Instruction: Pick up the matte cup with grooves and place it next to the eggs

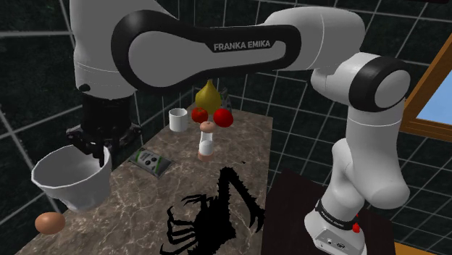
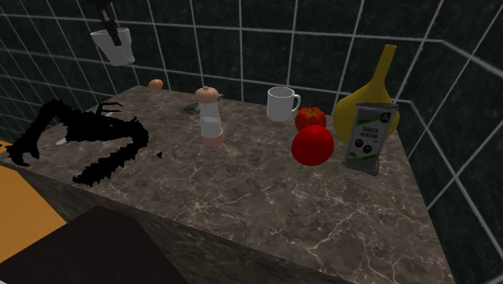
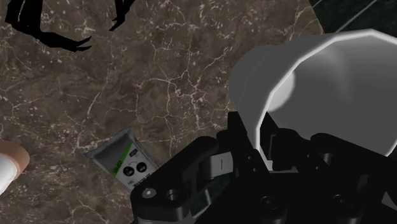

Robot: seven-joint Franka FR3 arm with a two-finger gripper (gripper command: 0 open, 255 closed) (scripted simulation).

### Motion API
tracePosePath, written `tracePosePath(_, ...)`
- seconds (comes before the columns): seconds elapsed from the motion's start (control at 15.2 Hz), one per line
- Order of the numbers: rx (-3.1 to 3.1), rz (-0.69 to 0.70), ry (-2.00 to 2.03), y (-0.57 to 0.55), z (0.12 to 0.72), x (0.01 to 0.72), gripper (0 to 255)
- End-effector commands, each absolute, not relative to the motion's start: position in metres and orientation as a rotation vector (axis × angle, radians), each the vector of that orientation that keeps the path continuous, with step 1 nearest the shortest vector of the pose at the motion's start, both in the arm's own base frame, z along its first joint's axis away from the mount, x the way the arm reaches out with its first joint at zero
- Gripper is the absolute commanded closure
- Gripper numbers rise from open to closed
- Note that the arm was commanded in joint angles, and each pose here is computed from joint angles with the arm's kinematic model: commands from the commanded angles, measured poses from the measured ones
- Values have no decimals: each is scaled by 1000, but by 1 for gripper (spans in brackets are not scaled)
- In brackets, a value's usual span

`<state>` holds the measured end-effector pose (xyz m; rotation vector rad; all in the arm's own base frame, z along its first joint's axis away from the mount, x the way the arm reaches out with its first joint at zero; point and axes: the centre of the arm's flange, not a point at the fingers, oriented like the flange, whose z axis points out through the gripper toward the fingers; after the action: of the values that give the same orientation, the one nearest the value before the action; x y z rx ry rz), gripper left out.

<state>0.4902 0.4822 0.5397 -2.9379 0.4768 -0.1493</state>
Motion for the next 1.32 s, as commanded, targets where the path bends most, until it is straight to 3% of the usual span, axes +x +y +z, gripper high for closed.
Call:
tracePosePath(0.0, -2937, -151, 479, 506, 541, 481, 255)
tracePosePath(1.25, -2937, -151, 479, 534, 451, 473, 255)
